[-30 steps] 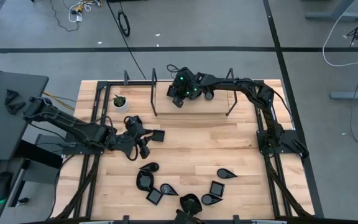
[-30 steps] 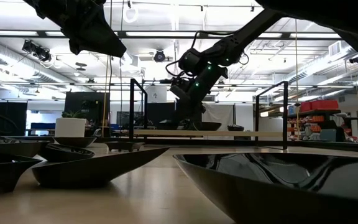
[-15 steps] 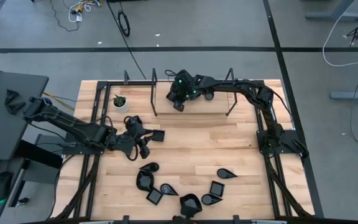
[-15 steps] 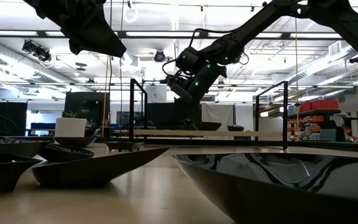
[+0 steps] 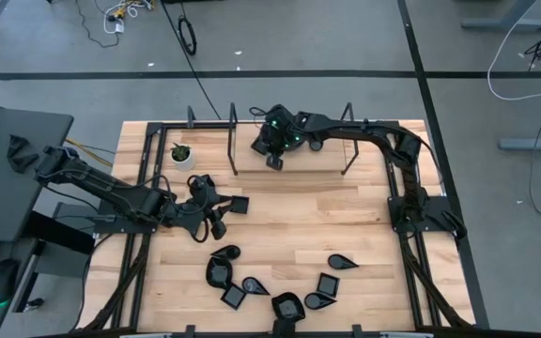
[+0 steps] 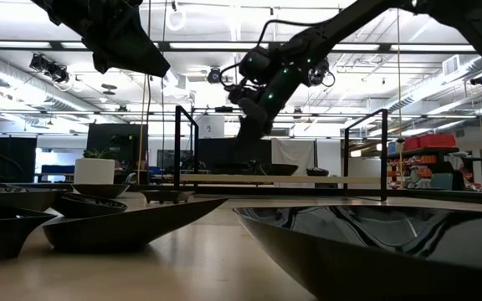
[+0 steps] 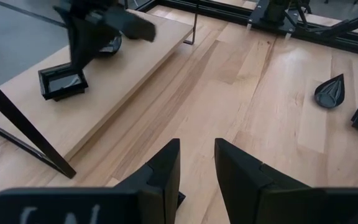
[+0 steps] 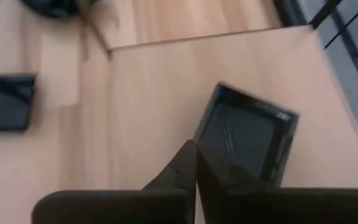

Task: Pick & Place Mini shaped plates
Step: Stack the black square bowl on top of the other black square bowl on the shelf

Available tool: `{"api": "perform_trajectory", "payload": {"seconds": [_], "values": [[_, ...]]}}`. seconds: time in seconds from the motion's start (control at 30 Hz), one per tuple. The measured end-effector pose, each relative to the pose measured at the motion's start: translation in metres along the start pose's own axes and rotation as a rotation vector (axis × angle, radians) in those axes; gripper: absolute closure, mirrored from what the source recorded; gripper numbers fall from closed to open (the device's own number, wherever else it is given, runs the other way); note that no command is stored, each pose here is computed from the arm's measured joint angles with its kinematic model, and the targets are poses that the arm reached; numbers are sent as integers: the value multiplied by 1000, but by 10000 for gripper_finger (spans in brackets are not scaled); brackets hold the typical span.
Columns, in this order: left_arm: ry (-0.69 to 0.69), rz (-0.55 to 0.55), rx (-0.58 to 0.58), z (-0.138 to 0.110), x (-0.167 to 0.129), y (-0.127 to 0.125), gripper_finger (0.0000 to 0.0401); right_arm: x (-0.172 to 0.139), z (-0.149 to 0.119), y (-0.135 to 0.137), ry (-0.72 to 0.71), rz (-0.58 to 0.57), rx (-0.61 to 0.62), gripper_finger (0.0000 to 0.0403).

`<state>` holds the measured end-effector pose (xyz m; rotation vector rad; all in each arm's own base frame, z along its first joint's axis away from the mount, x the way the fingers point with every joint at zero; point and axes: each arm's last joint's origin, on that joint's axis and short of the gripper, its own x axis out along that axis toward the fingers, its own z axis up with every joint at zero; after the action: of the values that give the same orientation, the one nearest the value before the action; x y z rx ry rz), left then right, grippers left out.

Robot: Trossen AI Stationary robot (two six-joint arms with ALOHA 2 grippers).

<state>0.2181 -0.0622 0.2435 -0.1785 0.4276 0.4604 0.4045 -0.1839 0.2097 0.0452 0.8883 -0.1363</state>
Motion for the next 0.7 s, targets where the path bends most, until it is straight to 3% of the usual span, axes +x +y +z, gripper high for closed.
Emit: {"api": "perform_trajectory", "payload": {"seconds": [0.2, 0.4, 0.7], "values": [[0, 0, 0, 0, 0, 0, 295, -2, -11, 9, 135, 34, -20, 392], [0, -1, -1, 0, 0, 0, 295, 4, -11, 1, 136, -107, -19, 392], [0, -1, -1, 0, 0, 0, 295, 7, -17, -4, 161, -79, -2, 392]]}}
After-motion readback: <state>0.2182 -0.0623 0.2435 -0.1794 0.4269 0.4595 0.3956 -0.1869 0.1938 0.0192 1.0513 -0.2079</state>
